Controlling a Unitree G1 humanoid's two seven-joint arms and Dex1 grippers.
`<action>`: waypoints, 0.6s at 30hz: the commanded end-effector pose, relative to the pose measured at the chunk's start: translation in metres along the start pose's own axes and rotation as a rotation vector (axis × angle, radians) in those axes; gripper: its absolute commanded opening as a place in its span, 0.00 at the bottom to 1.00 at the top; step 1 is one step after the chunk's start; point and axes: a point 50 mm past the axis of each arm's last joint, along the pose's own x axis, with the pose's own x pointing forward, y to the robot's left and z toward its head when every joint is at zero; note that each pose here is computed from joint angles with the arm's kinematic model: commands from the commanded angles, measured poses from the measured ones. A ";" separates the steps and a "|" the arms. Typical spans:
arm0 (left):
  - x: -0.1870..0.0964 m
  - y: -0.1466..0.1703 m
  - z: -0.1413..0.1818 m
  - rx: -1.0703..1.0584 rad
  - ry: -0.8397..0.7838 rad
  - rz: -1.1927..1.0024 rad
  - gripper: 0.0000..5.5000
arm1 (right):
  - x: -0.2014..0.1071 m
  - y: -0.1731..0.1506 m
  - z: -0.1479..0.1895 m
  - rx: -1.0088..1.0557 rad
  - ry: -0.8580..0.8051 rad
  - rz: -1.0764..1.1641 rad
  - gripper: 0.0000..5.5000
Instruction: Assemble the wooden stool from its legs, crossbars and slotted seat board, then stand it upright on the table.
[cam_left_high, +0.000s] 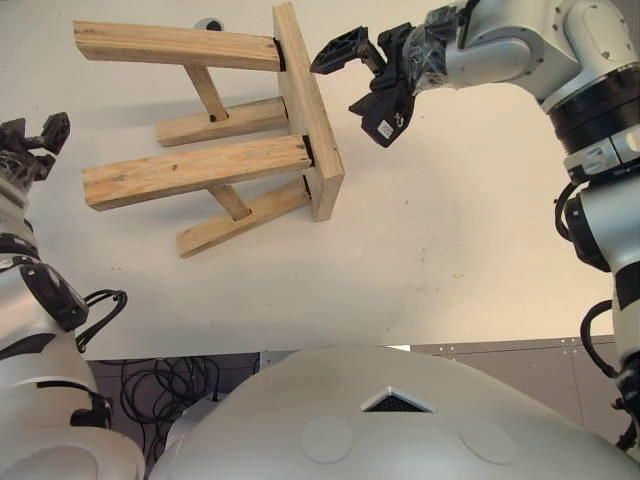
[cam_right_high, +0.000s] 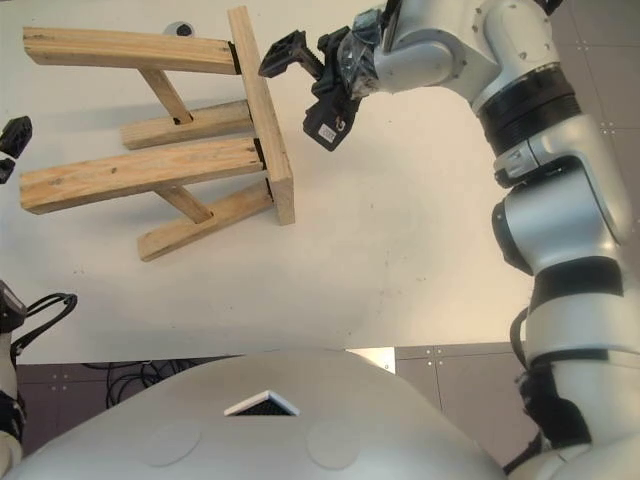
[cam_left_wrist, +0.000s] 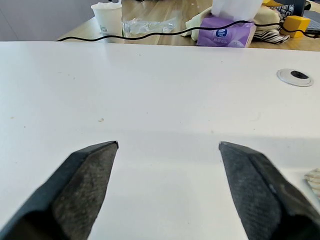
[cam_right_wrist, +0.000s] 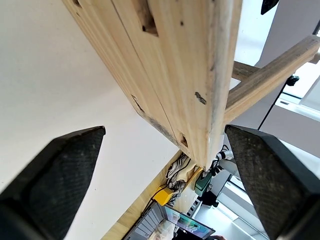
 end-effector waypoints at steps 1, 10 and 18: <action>0.003 -0.011 -0.018 -0.027 0.018 -0.019 0.68 | 0.009 -0.012 0.006 -0.079 -0.060 0.038 0.80; -0.013 -0.004 -0.049 -0.137 0.030 0.041 0.68 | 0.002 -0.025 0.004 -0.132 -0.082 0.034 0.80; -0.012 -0.012 -0.060 -0.157 0.046 0.022 0.68 | 0.017 -0.024 0.033 -0.138 -0.234 -0.018 0.80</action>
